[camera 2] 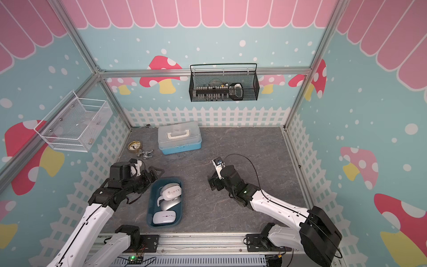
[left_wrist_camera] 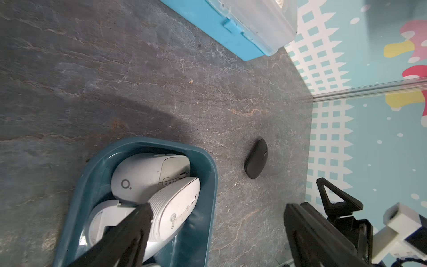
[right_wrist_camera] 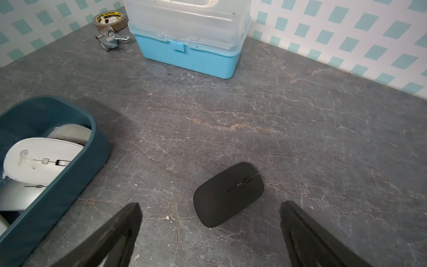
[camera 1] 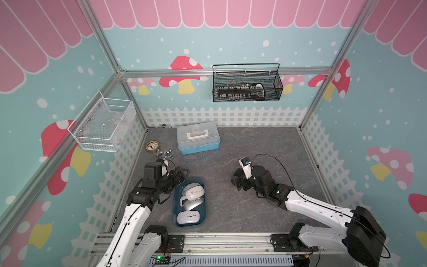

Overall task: Put the mouse in the storage box
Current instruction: Place the mouse in the storage box, then pick up the mouse from the center of the board.

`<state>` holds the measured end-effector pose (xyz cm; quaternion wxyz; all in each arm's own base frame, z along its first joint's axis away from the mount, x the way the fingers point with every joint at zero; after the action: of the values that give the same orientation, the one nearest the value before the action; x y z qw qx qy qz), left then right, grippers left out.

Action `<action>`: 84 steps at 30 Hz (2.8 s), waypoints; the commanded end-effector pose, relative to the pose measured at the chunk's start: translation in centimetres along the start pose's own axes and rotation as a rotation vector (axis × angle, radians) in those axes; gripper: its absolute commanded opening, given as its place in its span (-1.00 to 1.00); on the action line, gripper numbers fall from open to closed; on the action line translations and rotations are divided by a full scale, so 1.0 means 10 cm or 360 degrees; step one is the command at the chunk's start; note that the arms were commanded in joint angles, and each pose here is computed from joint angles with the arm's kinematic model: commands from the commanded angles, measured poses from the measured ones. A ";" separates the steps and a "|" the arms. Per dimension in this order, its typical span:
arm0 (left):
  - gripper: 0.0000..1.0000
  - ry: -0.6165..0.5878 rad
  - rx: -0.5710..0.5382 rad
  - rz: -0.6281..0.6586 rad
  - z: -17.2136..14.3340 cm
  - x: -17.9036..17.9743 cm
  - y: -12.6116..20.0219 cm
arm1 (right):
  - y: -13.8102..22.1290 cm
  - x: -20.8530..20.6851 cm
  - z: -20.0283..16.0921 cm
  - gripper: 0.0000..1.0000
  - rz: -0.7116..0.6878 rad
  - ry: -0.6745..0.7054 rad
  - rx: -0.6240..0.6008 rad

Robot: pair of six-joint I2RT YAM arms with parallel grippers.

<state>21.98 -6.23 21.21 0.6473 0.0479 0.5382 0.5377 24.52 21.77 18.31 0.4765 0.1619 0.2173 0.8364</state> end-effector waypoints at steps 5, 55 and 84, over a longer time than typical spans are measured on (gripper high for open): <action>0.86 -0.0033 0.0055 0.0071 -0.10 0.10 0.01 | -0.14 -0.18 -0.14 0.98 -0.0023 -0.0280 0.0168; 0.86 -0.0050 0.0136 0.0015 -0.21 0.12 -0.02 | -1.19 -0.23 -0.91 0.09 -0.0723 -0.0742 0.1052; 0.65 -0.0339 0.0651 -0.1026 -0.66 -1.10 0.24 | 0.52 0.70 0.35 -0.10 0.1021 0.0491 -0.0567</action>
<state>17.30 -15.42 24.59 0.7884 0.0718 0.5758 0.2041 20.42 25.00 21.93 0.2427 0.0899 0.1241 0.9579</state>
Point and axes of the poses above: each gripper's point midway between its finger pads, its own y axis back along the fingers, its own x axis along the line the jaws close on, z = x × y, the point moved 5 cm from there along y, back along the fingers, and after that the axes turned 4 degrees about -y, right-handed, at the moved point
